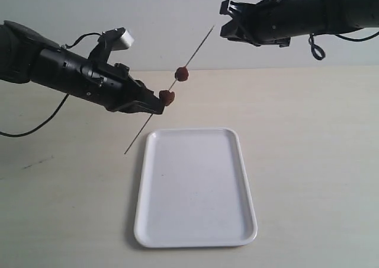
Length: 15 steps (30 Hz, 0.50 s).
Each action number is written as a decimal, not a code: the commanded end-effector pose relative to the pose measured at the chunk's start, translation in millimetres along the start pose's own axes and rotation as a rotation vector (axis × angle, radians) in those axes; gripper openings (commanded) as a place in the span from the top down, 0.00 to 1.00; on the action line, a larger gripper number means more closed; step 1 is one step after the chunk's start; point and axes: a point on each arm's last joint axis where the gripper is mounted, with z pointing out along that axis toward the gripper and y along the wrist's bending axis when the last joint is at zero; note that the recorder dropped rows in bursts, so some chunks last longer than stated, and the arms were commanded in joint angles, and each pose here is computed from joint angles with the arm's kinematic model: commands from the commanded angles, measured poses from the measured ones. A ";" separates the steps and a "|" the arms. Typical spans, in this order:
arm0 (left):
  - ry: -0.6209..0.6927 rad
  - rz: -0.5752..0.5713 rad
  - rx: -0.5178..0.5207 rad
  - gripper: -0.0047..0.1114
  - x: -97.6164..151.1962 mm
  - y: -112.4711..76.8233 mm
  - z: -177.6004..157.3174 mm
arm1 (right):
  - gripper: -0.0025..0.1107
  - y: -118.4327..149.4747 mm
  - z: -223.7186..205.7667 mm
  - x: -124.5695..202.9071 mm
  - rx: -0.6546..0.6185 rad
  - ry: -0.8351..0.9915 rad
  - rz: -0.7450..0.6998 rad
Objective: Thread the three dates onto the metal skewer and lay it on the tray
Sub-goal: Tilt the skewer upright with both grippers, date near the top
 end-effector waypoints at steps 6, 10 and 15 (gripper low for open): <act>0.003 -0.140 0.155 0.96 -1.0 -12.6 2.2 | 0.87 11.6 4.9 -9.4 0.065 -0.157 -0.001; -0.013 -0.168 0.193 0.96 -2.7 -16.0 2.8 | 0.87 12.7 5.1 -9.0 0.053 -0.153 -0.001; -0.004 -0.176 0.241 0.96 -1.7 -25.7 10.6 | 0.87 13.2 5.0 -9.7 0.045 -0.161 0.025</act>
